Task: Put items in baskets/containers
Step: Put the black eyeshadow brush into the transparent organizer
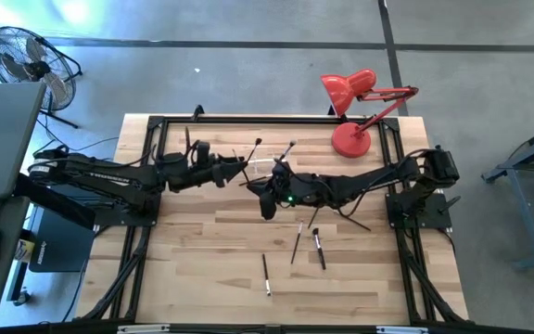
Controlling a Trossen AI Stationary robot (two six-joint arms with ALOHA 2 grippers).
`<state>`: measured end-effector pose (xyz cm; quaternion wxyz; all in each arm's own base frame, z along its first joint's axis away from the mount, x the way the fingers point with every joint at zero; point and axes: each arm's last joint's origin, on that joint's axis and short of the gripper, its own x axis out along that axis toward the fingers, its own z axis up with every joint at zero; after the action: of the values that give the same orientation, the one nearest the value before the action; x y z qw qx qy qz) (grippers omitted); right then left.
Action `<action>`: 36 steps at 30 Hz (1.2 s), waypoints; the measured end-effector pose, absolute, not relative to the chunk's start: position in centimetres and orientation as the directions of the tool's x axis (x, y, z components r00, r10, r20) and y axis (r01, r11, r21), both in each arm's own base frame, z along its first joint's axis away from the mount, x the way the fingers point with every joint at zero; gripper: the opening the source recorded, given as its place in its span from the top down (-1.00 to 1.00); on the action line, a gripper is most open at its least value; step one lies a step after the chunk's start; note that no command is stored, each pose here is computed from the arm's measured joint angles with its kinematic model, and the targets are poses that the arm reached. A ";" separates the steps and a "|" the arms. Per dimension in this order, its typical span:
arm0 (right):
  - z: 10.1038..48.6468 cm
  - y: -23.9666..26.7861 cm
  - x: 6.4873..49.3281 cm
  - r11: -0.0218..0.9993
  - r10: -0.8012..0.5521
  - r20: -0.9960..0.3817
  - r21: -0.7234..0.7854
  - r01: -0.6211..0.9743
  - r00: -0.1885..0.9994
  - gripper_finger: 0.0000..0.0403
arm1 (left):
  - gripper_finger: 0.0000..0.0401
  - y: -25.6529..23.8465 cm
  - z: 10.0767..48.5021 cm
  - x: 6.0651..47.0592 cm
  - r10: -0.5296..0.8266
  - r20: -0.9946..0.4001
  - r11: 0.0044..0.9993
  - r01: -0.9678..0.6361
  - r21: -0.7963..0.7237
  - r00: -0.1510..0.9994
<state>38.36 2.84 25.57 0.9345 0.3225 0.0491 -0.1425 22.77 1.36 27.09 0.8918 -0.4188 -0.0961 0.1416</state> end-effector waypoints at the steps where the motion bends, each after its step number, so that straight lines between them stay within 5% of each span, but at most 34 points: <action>1: 25.5 2.8 38.4 0.747 -0.236 -0.189 0.592 0.302 0.953 0.94 | -0.43 1.4 27.2 22.8 0.333 0.061 0.609 -0.166 -0.775 0.941; 21: 25.3 2.3 38.3 0.746 -0.241 -0.209 0.584 0.319 0.948 0.92 | 0.04 1.4 27.5 23.0 0.336 0.110 0.610 -0.127 -0.782 0.935; 36: 25.3 2.0 38.4 0.753 -0.246 -0.210 0.574 0.323 0.946 0.92 | 0.07 1.4 26.0 24.2 0.330 0.055 0.571 -0.153 -0.806 0.942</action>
<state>38.36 2.00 25.30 0.9342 0.3170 0.0610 -0.1522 24.18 1.38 26.03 0.8807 -0.4421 -0.1002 0.1373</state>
